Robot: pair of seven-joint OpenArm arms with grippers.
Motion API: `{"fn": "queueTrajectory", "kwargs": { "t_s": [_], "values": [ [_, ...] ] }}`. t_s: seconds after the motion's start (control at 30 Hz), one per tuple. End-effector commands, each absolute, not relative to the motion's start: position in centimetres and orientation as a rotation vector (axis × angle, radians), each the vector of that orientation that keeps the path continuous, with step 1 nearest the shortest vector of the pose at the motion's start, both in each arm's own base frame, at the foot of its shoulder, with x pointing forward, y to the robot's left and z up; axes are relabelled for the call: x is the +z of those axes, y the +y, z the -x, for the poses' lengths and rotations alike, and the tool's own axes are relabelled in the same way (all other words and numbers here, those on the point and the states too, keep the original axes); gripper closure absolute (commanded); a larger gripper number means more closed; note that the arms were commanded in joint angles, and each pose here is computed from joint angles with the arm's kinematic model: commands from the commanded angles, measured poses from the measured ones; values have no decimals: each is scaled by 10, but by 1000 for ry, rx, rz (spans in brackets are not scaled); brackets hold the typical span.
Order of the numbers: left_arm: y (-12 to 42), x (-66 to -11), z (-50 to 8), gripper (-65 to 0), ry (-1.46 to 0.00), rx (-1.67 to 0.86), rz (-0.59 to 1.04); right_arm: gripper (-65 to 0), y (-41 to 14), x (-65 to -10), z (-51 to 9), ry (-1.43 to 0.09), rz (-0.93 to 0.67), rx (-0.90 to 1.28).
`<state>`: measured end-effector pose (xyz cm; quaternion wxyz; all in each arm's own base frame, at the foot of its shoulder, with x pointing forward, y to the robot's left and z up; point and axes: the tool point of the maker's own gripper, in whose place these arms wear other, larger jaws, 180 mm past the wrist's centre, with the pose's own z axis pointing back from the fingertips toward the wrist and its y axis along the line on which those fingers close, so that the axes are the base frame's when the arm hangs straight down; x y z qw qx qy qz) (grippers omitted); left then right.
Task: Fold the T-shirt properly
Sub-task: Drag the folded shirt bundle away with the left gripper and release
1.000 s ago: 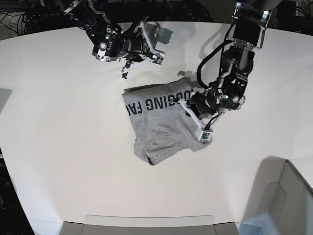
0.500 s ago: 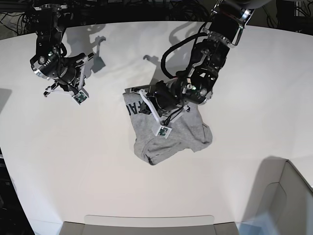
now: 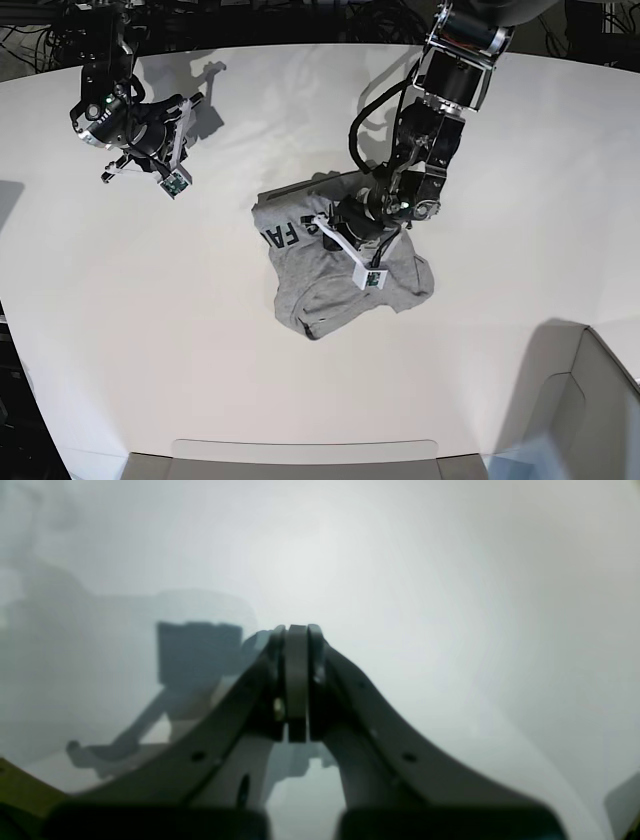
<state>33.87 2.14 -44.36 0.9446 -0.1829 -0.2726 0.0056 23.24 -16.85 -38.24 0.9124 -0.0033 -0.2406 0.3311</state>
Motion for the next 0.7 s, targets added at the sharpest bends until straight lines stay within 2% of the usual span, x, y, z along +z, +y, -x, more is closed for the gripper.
{"fn": "queueTrajectory", "kwargs": {
  "t_s": [0.0, 0.17, 0.4, 0.57, 0.67],
  "values": [
    [54, -472, -314, 0, -461, 16, 276, 0, -173, -373, -241, -529, 30, 691],
    [159, -498, -279, 0, -394, -3, 71, 0, -172, -370, -245, -540, 32, 695],
    [287, -481, -265, 0, -410, -51, -181, 0, -168, -368, -250, -554, 28, 693],
    [330, -462, -269, 0, -419, -63, -268, 0, -168, -367, -250, -556, 27, 692],
    [337, -457, -271, 0, -426, -68, -284, 0, -168, -368, -249, -553, 26, 693]
  ]
}}
